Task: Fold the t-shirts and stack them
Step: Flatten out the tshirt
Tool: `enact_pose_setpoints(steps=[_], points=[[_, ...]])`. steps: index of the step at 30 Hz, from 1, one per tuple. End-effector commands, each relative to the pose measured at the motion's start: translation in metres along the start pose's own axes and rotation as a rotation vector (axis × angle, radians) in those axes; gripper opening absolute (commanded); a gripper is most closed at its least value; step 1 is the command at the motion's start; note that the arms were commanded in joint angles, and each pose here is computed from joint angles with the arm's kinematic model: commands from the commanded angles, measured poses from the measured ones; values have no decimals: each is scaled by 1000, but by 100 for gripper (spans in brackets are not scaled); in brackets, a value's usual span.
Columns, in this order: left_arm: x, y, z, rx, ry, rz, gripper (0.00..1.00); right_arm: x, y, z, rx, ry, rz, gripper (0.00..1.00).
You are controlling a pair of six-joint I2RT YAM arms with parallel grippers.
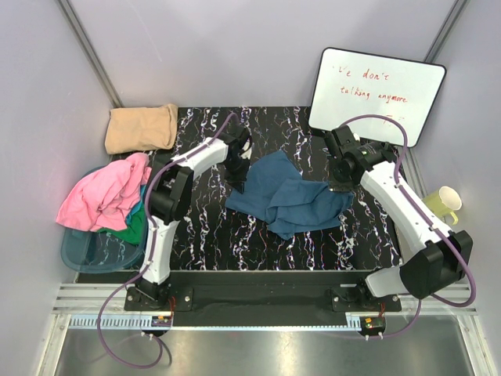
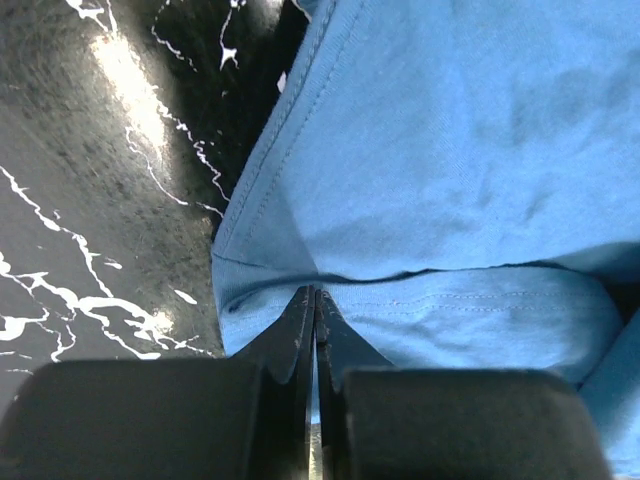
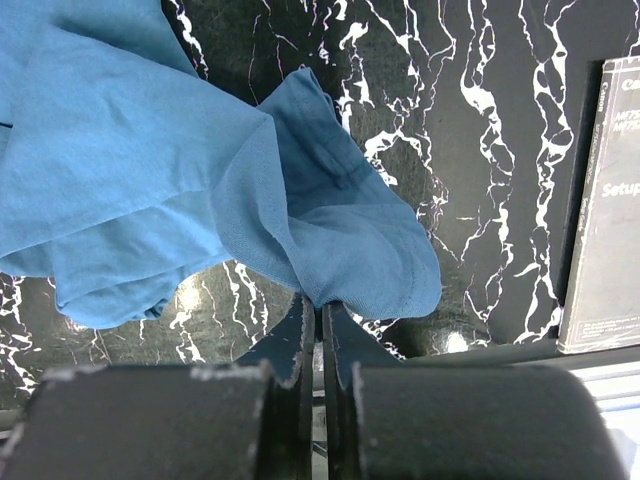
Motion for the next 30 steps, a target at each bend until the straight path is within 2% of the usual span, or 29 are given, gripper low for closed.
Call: enact_pose_setpoints(steps=[1,7,8,9,10,13,15,19,22,23,24,26,27,30], points=[[2,6,7,-22,-13,16,0,-6,4,16,-67,0,-25,0],[-2,33,22,-120,-36,24,0,-7,5,19,-88,-4,-22,0],[-4,36,22,-122,-38,18,9,-7,5,19,-92,-6,-22,0],[-6,37,22,-120,-40,10,26,-7,5,18,-95,-5,-21,0],[-6,37,21,-115,-38,6,52,-7,4,19,-98,-6,-21,0],[-5,31,17,-88,-33,3,69,-8,4,19,-109,-12,-25,0],[-1,25,14,-68,-32,14,72,-7,4,19,-114,-14,-22,0],[8,12,7,-35,-36,46,68,-8,2,18,-118,-17,-28,0],[11,4,3,-13,-34,58,58,-8,2,19,-123,-23,-30,0],[12,3,3,-10,-33,57,49,-8,2,19,-123,-26,-30,0],[12,2,3,-6,-33,57,32,-8,1,20,-125,-30,-31,0],[13,1,2,-6,-32,59,13,-8,1,20,-127,-32,-32,0],[14,1,2,-6,-32,63,0,-8,1,20,-128,-37,-32,0],[16,3,2,-15,-34,76,0,-8,2,21,-134,-42,-31,0]])
Point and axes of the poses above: each gripper's point midway between its finger pads, its own y axis back along the fingers, its own x axis along the line the jaws close on, z = x × y, the point moved 3 cm from there along y, back along the fingers, and after that the axes turned 14 degrees about y, right-handed, at the moved point
